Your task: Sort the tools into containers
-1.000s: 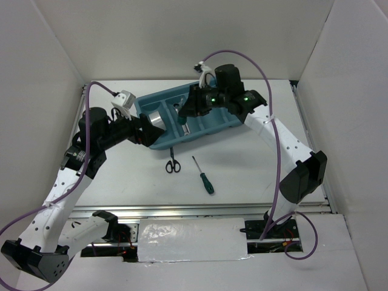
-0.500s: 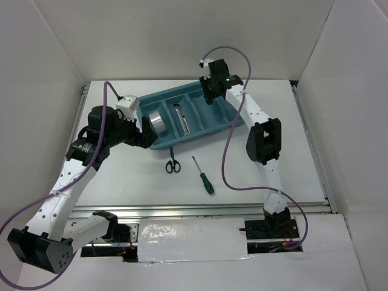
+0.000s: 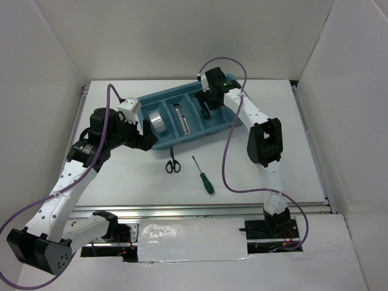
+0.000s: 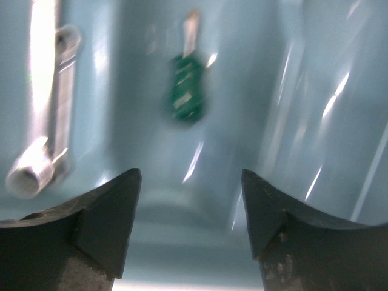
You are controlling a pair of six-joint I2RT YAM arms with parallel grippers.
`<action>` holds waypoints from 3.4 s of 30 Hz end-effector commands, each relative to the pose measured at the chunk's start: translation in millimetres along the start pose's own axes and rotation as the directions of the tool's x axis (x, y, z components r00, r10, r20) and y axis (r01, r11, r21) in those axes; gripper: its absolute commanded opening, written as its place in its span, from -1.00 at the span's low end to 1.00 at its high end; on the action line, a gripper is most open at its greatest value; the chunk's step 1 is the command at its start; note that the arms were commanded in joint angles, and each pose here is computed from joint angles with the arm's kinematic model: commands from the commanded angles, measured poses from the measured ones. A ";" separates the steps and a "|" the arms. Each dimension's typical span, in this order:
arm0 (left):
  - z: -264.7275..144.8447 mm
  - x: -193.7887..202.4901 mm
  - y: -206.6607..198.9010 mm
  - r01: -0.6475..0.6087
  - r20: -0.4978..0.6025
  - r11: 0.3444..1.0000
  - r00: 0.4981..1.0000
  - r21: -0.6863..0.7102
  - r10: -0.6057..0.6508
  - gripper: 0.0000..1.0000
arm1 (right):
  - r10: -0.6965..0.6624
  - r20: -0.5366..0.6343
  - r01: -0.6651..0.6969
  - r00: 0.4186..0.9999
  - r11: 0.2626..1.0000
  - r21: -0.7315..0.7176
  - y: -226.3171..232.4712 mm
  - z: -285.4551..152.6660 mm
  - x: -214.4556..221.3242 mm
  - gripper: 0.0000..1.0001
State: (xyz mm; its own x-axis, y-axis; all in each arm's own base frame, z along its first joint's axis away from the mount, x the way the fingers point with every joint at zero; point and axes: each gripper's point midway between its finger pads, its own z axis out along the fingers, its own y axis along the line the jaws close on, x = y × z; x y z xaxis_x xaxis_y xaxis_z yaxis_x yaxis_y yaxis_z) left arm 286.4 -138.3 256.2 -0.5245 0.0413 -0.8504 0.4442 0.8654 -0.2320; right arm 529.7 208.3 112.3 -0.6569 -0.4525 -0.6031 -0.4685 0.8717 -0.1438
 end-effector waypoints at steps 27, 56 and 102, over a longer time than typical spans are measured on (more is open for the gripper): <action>0.4 12.1 39.2 0.117 0.071 0.968 0.992 -0.223 -0.104 0.95 | -0.069 -0.425 -0.057 0.903 0.959 -0.277 214.8 -119.9 238.8 0.25; -0.3 -6.9 34.0 0.052 0.117 0.981 0.993 -0.187 -0.031 0.96 | -0.228 0.301 0.328 0.926 0.881 -0.342 191.6 -237.9 72.5 -1.00; -23.2 -9.9 82.5 0.331 0.268 0.850 0.934 -0.410 -0.235 0.74 | 0.237 0.046 -0.228 0.971 0.963 -0.141 231.9 -155.8 87.9 -0.09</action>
State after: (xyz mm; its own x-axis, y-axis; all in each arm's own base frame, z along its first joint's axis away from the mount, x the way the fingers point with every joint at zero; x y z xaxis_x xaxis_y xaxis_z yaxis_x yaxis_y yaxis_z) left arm 308.2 -72.1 231.3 -0.4750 -0.2479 -0.8443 -0.0380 0.9644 -0.2617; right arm 279.8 333.2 201.4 -0.6683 -0.2599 -0.6970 -0.5086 0.8434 0.1731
